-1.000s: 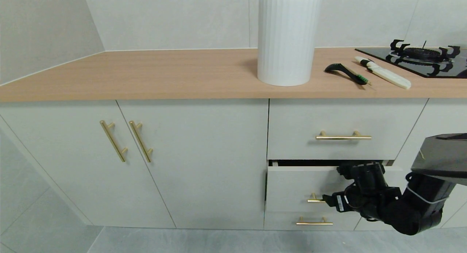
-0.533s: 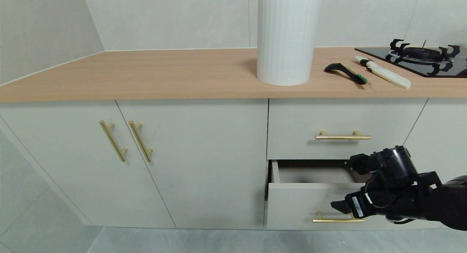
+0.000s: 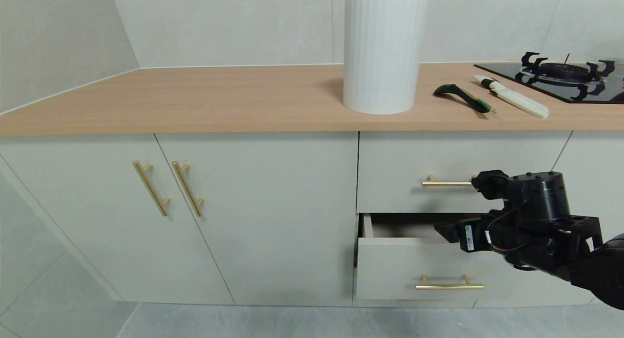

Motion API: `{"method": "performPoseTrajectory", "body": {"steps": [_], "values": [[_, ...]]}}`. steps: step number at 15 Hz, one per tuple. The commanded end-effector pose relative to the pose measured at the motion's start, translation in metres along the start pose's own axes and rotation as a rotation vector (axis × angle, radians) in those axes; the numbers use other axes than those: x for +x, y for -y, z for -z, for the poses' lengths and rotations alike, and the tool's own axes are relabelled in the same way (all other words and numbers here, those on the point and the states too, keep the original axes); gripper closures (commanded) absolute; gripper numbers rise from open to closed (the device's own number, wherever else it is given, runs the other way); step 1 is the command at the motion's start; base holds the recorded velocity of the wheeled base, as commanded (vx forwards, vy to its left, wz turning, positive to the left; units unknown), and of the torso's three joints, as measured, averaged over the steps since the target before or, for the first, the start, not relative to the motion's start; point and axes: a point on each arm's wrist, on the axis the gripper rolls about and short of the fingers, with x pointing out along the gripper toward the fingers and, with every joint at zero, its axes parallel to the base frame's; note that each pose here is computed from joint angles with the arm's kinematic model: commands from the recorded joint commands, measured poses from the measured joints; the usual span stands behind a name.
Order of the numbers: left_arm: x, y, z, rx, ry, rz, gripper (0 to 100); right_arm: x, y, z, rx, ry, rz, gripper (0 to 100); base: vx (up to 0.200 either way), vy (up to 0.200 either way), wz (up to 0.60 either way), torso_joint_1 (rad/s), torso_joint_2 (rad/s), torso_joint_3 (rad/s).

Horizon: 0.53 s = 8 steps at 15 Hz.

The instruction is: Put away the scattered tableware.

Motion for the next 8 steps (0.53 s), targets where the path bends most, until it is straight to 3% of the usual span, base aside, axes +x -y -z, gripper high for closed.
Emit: {"method": "performPoseTrajectory", "body": {"steps": [1, 8], "values": [[0.000, 0.000, 0.000, 0.000, 0.000, -0.001, 0, 0.033, -0.003, 0.022, -0.007, -0.059, 0.031, 0, 0.000, 0.000, 0.00, 0.000, 0.00, 0.000], [0.000, 0.000, 0.000, 0.000, -0.001, -0.001, 0, 0.050, -0.003, 0.036, -0.016, -0.078, 0.086, 0, 0.000, 0.000, 0.00, 0.000, 0.00, 0.000]]}}
